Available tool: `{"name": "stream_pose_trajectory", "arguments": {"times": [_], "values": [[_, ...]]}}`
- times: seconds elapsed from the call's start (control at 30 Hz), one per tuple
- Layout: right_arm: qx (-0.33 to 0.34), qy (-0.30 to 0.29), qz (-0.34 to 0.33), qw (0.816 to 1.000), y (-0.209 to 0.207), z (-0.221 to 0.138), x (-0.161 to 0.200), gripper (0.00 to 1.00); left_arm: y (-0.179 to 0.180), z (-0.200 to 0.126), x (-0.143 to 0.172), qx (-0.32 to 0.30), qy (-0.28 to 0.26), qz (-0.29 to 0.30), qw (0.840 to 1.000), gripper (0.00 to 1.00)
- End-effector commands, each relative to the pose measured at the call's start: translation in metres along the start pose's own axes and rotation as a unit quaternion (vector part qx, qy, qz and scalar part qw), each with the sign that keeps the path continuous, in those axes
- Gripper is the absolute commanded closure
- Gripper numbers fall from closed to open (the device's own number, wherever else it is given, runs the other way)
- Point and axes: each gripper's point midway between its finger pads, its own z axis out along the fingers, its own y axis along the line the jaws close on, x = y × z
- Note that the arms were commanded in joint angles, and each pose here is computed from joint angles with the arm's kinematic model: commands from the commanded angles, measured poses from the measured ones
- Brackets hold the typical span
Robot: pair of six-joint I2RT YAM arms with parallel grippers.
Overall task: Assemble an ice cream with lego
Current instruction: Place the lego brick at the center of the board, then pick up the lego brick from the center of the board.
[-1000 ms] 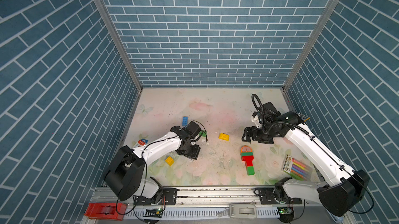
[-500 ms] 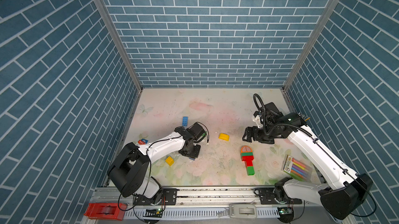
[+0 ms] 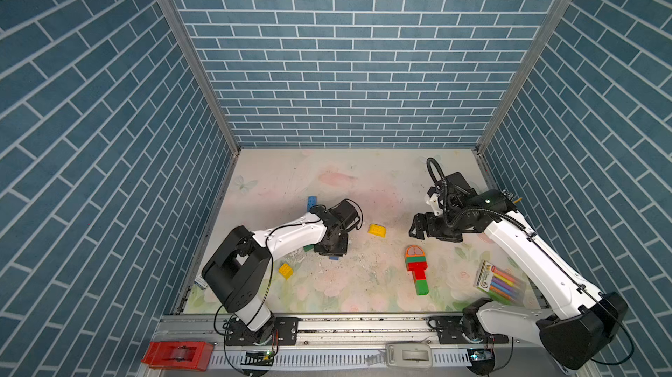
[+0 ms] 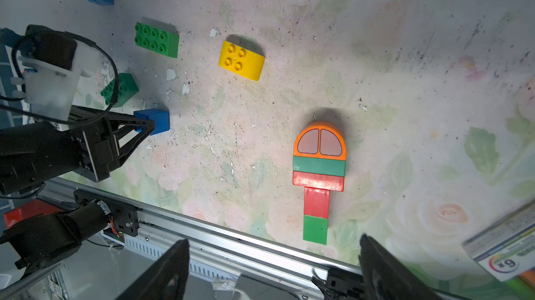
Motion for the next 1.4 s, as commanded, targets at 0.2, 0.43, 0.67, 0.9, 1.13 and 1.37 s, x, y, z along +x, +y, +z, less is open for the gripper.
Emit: {"name": "stream_pose_trajectory", "arguments": {"times": [0.2, 0.43, 0.67, 0.9, 1.13, 1.37], "values": [[0.004, -0.003, 0.008, 1.0, 0.0, -0.004, -0.004, 0.07, 0.007, 0.0, 0.003, -0.033, 0.014, -0.017, 0.999, 0.69], [0.003, -0.002, 0.009, 1.0, 0.0, -0.003, -0.004, 0.05, 0.007, -0.004, 0.006, -0.026, 0.016, -0.026, 0.999, 0.57], [0.003, -0.004, 0.007, 1.0, 0.001, -0.004, -0.007, 0.04, 0.007, -0.019, 0.006, -0.008, 0.001, -0.038, 0.999, 0.46], [-0.004, -0.004, 0.004, 1.0, 0.004, -0.005, -0.008, 0.03, 0.038, -0.066, 0.02, -0.018, -0.024, -0.07, 0.997, 0.2], [-0.024, -0.013, -0.003, 1.0, 0.013, -0.001, -0.017, 0.03, 0.102, -0.082, 0.058, -0.064, 0.021, -0.175, 0.982, 0.16], [-0.042, -0.009, -0.002, 0.999, 0.02, 0.007, -0.023, 0.03, 0.134, -0.066, 0.082, -0.044, 0.051, -0.292, 0.954, 0.15]]}}
